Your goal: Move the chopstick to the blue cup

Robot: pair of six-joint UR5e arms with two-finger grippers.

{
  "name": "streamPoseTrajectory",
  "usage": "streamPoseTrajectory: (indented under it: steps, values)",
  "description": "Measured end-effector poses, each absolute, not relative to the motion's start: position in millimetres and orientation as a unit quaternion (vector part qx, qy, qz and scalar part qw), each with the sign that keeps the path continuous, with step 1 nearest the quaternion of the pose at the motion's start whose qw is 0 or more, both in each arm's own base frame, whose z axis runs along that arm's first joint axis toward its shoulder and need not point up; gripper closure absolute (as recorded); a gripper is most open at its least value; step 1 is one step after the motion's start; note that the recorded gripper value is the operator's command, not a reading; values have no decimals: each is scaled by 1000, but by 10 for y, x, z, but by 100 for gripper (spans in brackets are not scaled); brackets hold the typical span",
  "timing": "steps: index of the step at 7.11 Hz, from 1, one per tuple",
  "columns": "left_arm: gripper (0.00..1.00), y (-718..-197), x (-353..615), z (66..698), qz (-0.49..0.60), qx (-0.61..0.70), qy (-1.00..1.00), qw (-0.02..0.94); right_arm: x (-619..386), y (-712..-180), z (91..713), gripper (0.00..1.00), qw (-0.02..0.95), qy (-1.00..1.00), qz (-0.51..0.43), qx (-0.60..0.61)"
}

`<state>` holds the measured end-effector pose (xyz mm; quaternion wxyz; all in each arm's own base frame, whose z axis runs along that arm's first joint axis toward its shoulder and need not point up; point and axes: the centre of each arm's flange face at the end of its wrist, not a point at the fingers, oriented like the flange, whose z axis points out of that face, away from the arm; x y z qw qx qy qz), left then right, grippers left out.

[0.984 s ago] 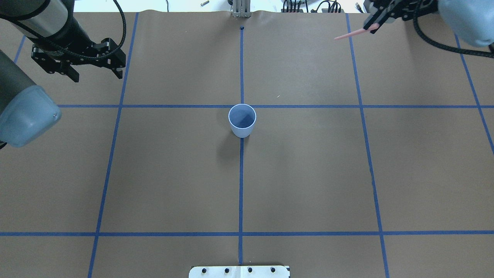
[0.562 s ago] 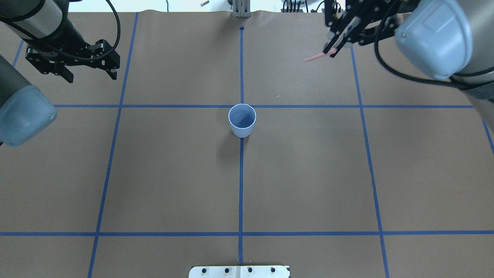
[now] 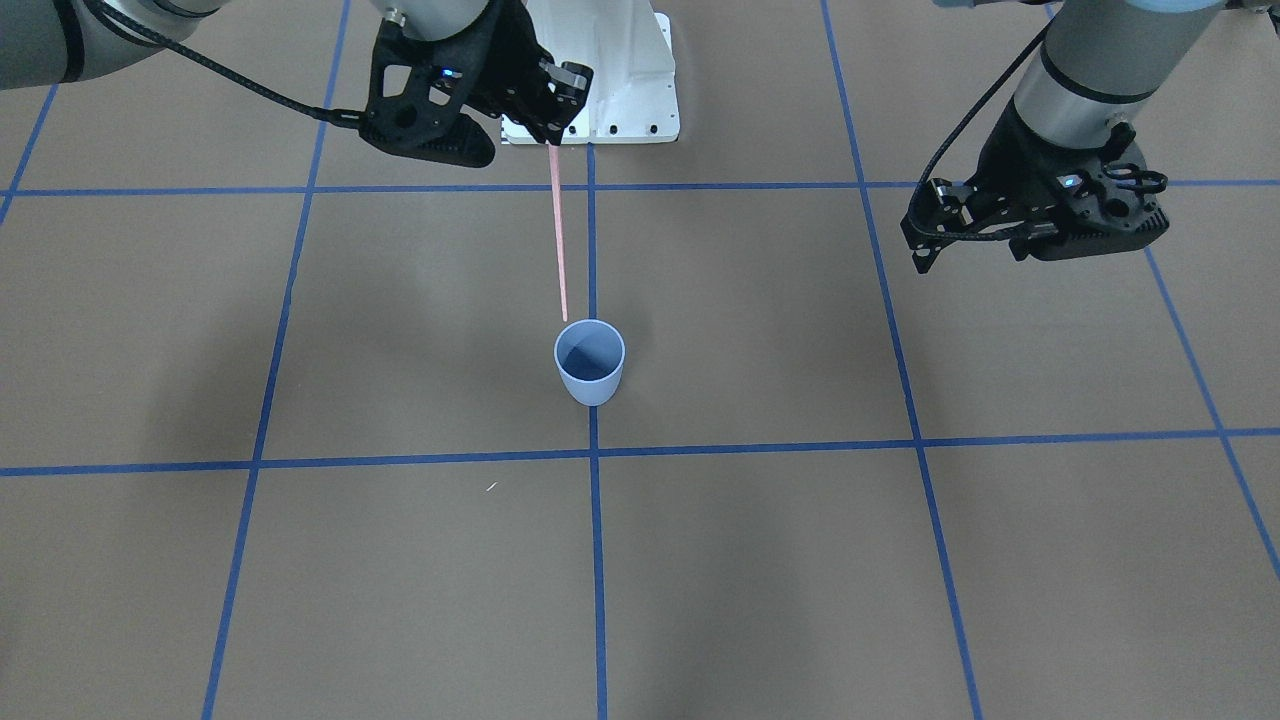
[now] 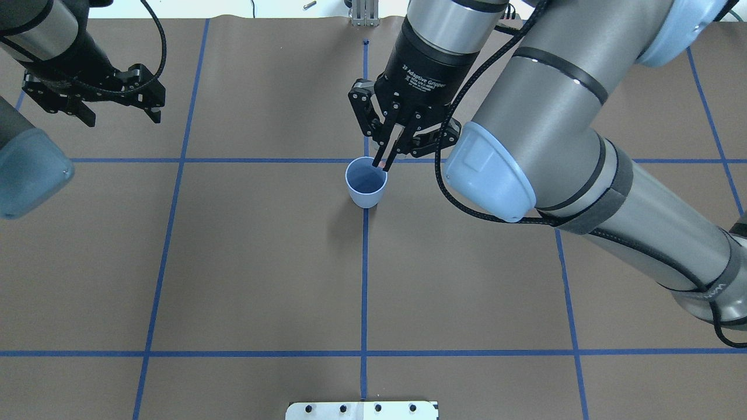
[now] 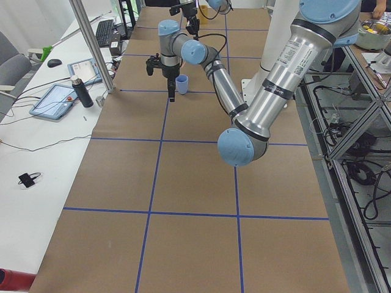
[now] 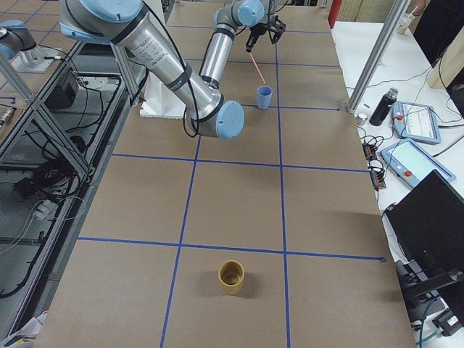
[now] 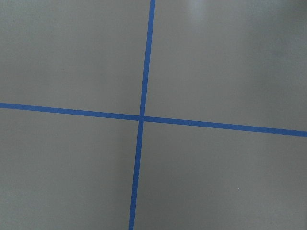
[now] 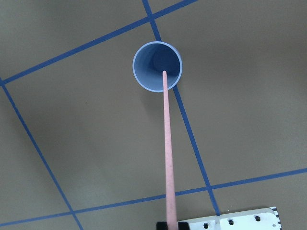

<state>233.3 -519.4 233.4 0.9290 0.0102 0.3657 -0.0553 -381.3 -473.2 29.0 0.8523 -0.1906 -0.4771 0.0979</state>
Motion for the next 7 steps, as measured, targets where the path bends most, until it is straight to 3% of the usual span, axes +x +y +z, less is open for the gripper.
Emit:
streamPoseTrajectory:
  steps: [7]
  values:
    - [1,-5196,2281,2420,-60,6,362,930,-4433,-4972,621,100,860,-460,87,-203]
